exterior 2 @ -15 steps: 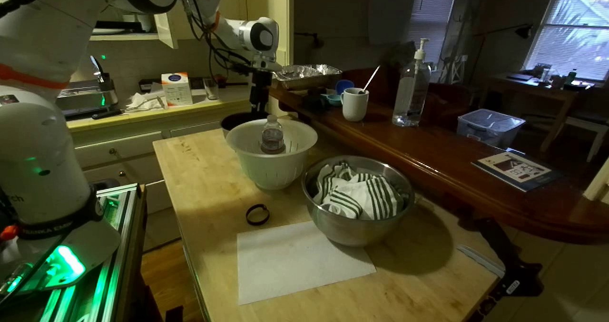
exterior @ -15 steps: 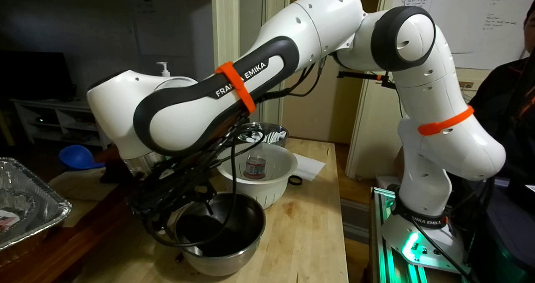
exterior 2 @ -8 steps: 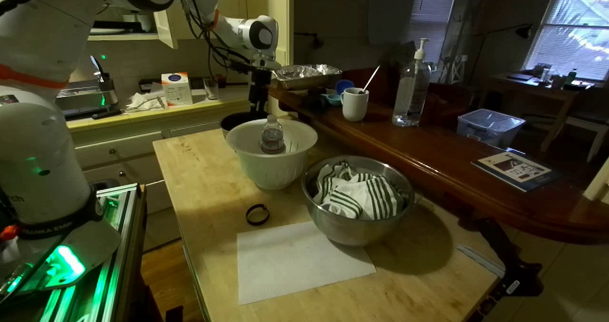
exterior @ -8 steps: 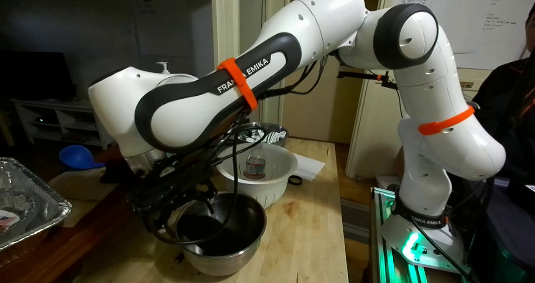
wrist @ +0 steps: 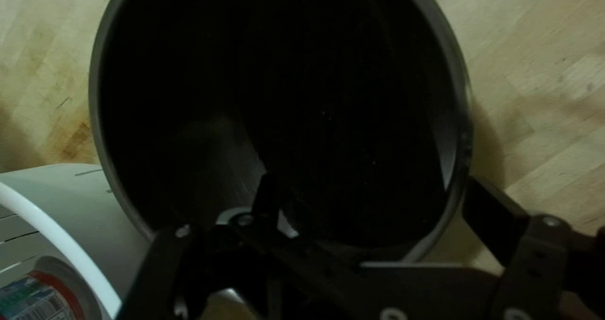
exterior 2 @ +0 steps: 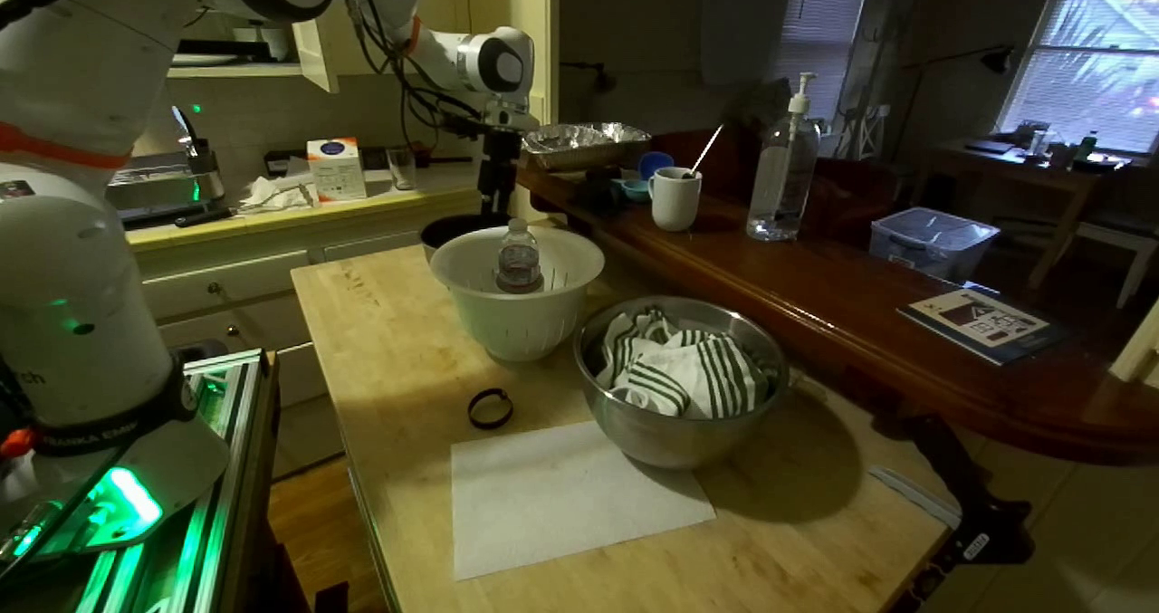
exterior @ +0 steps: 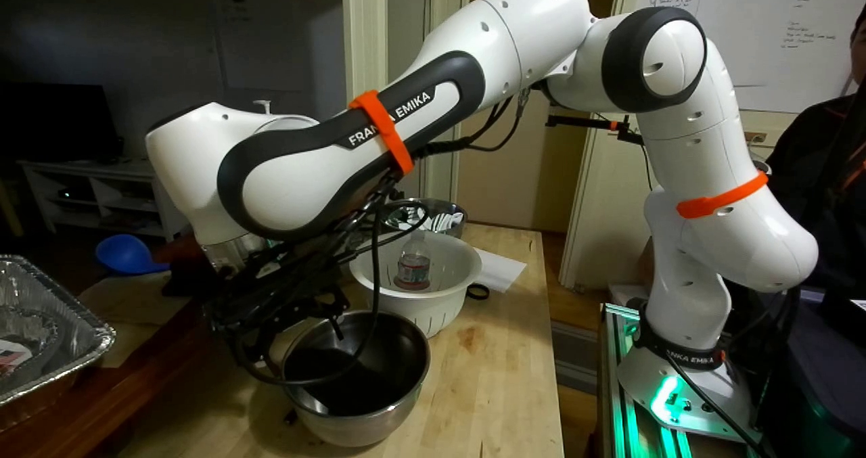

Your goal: Pick up the black object from the silver bowl and put it on the ball that is on the far right

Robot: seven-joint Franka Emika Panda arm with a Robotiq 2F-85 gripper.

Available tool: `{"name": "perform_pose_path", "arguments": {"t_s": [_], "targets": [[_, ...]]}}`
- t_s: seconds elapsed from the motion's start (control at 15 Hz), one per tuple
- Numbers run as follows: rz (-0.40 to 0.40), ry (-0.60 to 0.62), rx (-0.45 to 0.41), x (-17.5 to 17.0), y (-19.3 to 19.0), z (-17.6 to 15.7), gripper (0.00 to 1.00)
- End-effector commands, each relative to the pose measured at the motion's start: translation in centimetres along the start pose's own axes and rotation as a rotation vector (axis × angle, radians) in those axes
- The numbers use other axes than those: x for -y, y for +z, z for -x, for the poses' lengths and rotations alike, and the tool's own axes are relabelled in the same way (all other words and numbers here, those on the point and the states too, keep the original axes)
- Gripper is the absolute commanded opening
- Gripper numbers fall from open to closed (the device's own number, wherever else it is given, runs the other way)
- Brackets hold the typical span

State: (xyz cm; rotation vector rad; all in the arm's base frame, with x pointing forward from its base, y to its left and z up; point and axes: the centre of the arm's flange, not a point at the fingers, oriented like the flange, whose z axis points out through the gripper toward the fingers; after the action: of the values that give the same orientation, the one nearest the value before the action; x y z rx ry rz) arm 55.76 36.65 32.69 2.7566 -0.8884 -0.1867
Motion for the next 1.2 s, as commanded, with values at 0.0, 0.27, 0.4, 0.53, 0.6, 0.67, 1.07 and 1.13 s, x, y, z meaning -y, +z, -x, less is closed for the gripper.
{"name": "perform_pose_path", "arguments": {"t_s": [0.0, 0.27, 0.4, 0.53, 0.6, 0.67, 1.07, 1.13], "targets": [[-0.001, 0.022, 0.004, -0.3, 0.1, -0.2, 1.00], [0.008, 0.018, 0.005, -0.2, 0.4, -0.2, 1.00], [0.010, 0.017, 0.005, -0.2, 0.5, -0.2, 1.00], [0.006, 0.012, 0.004, -0.1, 0.5, -0.2, 1.00], [0.002, 0.010, 0.004, 0.1, 0.4, -0.2, 1.00], [0.003, 0.009, 0.002, 0.2, 0.3, -0.2, 1.00], [0.002, -0.001, -0.003, 0.9, 0.3, -0.1, 1.00], [0.006, -0.001, -0.001, 0.9, 0.4, -0.1, 1.00]]}}
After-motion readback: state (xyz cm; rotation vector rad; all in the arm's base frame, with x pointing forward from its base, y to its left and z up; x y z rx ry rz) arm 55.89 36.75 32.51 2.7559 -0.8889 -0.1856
